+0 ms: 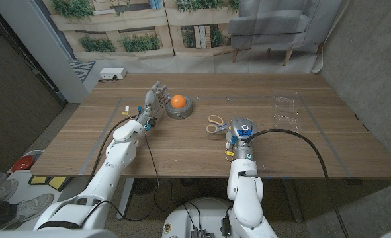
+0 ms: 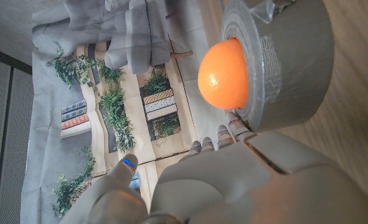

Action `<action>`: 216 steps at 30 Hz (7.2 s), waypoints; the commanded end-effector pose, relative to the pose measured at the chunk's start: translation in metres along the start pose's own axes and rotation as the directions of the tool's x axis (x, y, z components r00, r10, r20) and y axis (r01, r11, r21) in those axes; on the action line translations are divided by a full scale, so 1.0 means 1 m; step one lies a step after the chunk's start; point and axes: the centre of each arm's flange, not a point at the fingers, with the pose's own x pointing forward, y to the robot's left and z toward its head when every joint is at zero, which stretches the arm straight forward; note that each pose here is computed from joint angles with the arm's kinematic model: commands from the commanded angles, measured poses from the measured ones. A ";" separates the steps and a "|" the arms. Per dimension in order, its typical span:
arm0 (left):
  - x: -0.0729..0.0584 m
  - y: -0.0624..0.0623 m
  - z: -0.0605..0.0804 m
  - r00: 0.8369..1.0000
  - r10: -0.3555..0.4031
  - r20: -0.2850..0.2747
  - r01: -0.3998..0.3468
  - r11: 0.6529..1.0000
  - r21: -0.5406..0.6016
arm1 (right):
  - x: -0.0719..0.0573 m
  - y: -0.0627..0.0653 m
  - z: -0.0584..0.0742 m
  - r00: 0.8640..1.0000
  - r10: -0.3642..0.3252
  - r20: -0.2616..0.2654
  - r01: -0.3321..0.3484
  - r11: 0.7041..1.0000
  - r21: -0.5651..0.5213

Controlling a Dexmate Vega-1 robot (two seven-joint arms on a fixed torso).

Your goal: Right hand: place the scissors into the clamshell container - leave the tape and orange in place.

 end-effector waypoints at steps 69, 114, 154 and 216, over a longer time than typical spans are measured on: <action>0.002 0.003 0.004 1.000 0.020 0.009 -0.020 1.000 0.005 | 0.066 -0.028 -0.050 0.961 -0.202 -0.186 0.195 0.979 -0.058; -0.004 0.005 0.007 0.999 0.036 0.015 -0.036 0.999 0.009 | 0.093 -0.036 -0.097 0.912 -0.233 -0.338 0.211 0.972 -0.099; -0.004 0.010 0.006 0.999 0.050 0.008 -0.050 0.999 0.009 | 0.126 -0.029 -0.130 0.877 -0.165 -0.452 0.128 0.986 -0.110; -0.011 0.014 0.008 0.998 0.068 0.013 -0.068 0.998 0.010 | 0.131 -0.011 -0.174 0.770 -0.060 -0.635 0.003 0.996 -0.091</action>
